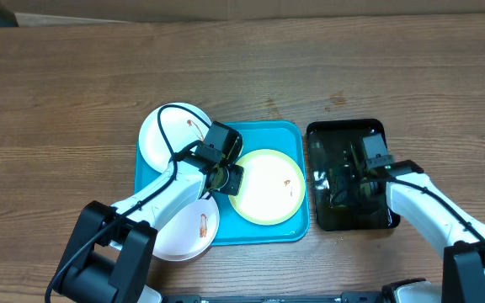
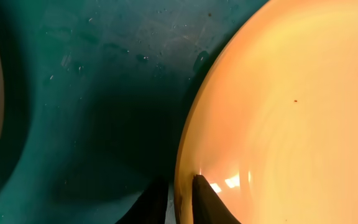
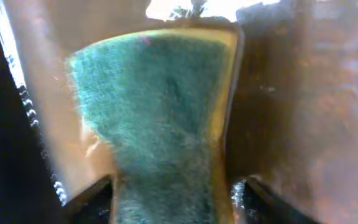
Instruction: Clean dirty plates on tray and stack at the side
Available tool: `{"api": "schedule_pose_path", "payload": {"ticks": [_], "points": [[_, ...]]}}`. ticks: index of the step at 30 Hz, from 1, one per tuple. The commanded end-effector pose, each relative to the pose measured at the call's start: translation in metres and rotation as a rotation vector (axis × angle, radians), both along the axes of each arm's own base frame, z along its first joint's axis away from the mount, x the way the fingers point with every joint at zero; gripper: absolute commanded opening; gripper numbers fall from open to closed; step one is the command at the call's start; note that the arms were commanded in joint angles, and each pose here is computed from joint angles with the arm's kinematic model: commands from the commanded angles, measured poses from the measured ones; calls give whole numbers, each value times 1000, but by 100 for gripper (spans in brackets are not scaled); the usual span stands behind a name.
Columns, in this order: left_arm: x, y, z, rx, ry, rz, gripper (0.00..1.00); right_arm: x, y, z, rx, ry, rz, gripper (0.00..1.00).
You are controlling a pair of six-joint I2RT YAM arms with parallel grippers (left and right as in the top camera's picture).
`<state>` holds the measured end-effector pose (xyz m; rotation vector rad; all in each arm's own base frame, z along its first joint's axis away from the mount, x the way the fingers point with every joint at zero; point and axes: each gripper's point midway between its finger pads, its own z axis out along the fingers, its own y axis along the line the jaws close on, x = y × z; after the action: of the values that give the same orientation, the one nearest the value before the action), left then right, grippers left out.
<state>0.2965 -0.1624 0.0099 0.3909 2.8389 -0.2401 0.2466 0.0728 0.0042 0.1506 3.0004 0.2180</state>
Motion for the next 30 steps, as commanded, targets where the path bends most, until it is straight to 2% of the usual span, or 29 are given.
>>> {"api": "schedule_pose_path", "payload": {"ticks": [1,2,3,4,13,18,26,27,28,29,30], "points": [[-2,0,-4,5,9,7,11,3,-5,1,-17,-27,-14,22],[-2,0,-4,3,11,15,8,5,-4,3,-16,-33,-13,6],[-2,0,-4,0,13,27,7,8,-3,6,-15,-38,-13,4],[-2,0,-4,-3,15,39,4,11,-3,10,-14,-41,-13,4],[5,21,-5,72,-10,215,4,35,-2,86,-32,-63,-21,4],[6,30,-5,88,-6,281,4,35,-19,85,-131,-57,-40,4],[5,39,-7,64,33,340,5,32,-26,84,-162,-44,-92,4],[5,40,-7,64,35,342,8,32,-25,84,-159,-44,-92,4],[5,40,-7,64,35,343,24,31,-25,84,-157,-39,-91,4],[5,41,-7,65,35,343,34,30,-25,84,-158,-35,-91,4],[5,41,-7,65,36,343,35,29,-25,83,-159,-32,-90,4]]}}
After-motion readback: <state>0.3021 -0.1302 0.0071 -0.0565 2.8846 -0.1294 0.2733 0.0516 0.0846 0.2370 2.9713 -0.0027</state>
